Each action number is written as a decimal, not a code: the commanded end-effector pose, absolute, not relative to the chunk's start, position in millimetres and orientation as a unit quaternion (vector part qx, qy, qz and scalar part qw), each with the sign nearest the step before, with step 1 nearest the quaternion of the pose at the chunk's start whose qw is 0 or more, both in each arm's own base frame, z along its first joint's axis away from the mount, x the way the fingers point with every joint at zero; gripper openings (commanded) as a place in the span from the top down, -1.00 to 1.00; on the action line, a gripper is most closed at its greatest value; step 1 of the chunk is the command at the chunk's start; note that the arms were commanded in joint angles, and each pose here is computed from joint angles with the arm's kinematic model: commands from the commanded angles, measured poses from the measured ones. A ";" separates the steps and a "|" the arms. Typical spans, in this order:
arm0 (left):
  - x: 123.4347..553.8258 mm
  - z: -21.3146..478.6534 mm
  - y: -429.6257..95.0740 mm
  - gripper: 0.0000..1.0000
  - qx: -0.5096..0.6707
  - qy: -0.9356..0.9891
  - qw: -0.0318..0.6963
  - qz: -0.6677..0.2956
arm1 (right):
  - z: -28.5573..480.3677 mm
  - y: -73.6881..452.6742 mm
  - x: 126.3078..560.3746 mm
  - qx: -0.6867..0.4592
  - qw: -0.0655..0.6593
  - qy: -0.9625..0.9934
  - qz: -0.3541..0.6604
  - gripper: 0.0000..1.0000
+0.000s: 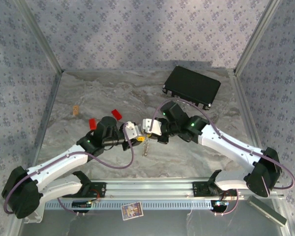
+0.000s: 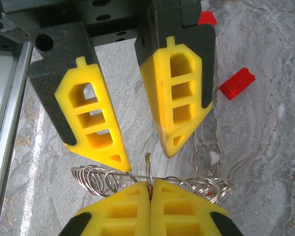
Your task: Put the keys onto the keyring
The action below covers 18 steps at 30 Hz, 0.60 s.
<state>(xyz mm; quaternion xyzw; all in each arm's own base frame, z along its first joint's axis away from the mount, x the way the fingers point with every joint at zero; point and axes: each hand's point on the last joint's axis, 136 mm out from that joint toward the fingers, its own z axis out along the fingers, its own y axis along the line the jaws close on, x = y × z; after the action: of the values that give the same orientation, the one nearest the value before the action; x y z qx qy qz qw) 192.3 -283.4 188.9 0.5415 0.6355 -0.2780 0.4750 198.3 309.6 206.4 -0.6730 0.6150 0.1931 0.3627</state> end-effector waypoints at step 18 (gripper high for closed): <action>182.7 211.0 -292.5 1.00 0.552 0.592 0.502 -0.307 | 223.2 311.6 190.1 -0.647 0.392 0.601 0.257 0.54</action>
<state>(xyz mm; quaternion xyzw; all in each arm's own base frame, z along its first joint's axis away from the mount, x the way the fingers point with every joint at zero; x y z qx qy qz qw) 185.5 -287.2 193.5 0.5513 0.6191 -0.2933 0.4761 194.3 310.6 207.3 -0.6677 0.6085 0.2179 0.3694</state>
